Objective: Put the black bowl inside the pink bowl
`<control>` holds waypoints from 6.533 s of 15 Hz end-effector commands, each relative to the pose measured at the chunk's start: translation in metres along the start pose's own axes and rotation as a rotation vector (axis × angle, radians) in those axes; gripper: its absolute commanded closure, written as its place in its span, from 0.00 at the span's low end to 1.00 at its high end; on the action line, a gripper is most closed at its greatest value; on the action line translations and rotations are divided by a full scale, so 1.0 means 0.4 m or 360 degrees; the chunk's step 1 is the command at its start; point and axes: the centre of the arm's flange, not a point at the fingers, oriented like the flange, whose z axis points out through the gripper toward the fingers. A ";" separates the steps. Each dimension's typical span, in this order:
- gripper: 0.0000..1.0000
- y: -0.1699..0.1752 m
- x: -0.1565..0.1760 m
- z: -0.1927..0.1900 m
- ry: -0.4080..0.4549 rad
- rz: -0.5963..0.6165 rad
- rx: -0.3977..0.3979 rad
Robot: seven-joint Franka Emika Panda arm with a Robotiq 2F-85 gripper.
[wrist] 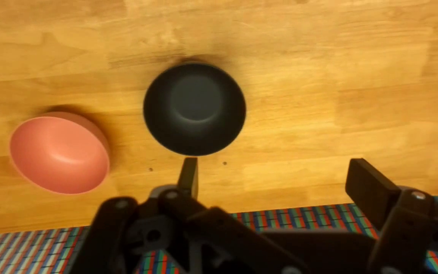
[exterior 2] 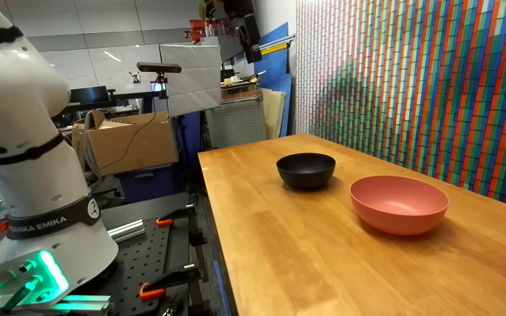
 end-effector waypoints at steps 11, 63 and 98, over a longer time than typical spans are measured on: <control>0.00 -0.109 -0.050 0.388 0.0172 -0.0297 -0.0052; 0.99 0.262 0.484 0.603 -0.0125 0.0286 -0.0510; 0.00 0.275 0.606 0.486 -0.0334 0.0296 -0.0248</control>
